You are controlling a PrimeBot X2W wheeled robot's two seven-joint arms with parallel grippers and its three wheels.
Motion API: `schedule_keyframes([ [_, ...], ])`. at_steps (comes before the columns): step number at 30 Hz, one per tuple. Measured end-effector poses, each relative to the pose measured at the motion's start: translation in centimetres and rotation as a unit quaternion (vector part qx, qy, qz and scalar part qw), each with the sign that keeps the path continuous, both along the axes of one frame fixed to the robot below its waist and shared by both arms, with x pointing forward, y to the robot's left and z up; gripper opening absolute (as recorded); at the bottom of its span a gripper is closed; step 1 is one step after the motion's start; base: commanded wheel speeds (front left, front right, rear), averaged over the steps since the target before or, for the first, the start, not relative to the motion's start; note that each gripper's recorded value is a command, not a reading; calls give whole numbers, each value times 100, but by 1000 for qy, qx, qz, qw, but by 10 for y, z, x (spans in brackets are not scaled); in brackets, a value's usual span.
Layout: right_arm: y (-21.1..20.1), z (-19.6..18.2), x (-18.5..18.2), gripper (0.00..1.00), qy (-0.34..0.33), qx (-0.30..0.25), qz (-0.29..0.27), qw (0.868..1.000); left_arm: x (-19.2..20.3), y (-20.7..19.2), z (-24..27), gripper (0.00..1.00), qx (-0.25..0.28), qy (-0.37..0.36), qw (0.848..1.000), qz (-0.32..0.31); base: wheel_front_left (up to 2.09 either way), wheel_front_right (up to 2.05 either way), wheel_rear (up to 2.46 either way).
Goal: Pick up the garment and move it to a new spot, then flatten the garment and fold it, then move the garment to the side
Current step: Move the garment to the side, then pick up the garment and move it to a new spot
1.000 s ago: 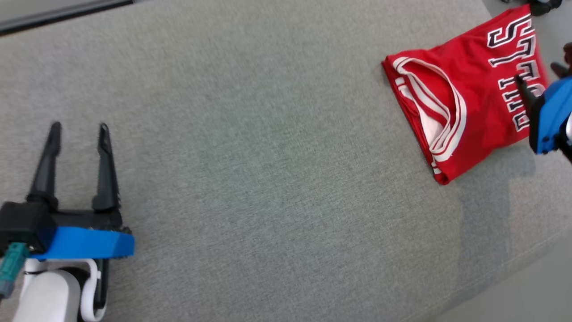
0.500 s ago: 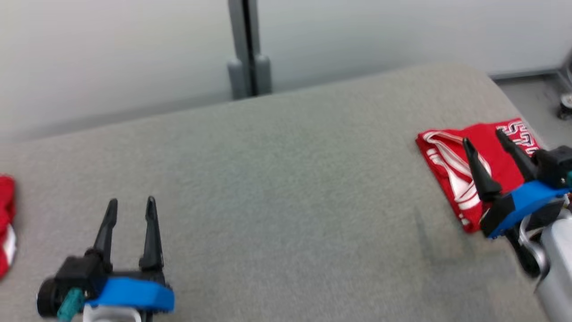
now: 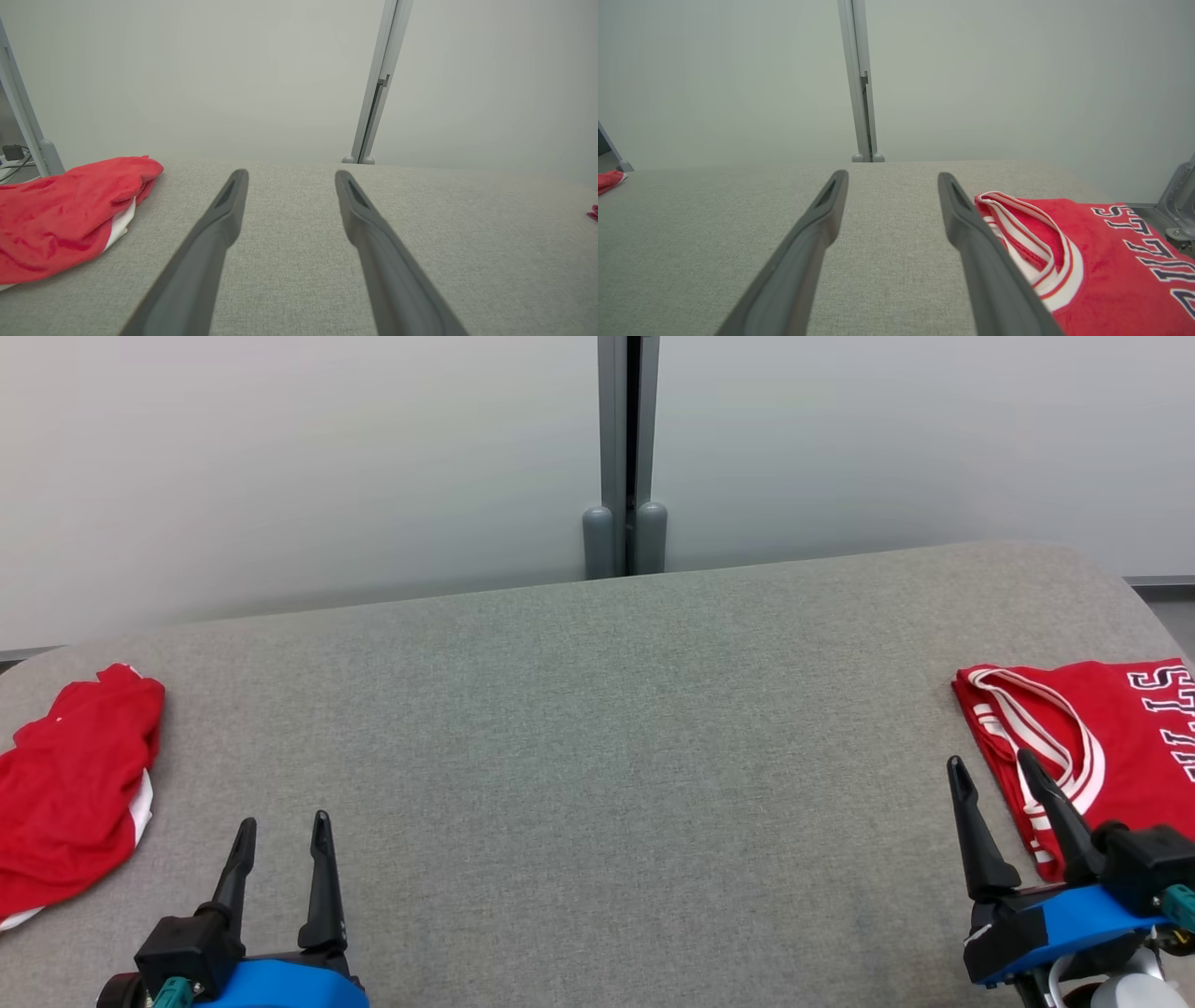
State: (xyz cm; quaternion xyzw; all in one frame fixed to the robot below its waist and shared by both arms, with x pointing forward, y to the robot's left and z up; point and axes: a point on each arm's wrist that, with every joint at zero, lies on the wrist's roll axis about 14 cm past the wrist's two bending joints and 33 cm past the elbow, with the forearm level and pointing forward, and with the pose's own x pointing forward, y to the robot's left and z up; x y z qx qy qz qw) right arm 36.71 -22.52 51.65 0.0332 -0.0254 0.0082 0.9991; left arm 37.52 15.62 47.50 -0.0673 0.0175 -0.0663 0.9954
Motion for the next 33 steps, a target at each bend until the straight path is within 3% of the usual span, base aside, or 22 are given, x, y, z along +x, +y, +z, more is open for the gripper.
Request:
schedule_keyframes([
  [18, 8, -11, -8, 100, 35, -12, 0, 999, -8, 10, 0, 100, -6, -3, 1000, 16, 0, 0, 0],
  [26, 60, -8, 20, 100, 27, -14, 79, 996, -31, 67, 8, 100, 1, -17, 995, 103, 0, 0, 0],
  [33, 121, -2, 44, 100, 17, -25, 166, 986, -71, 115, 8, 100, 2, -17, 982, 187, 0, 0, 0],
])
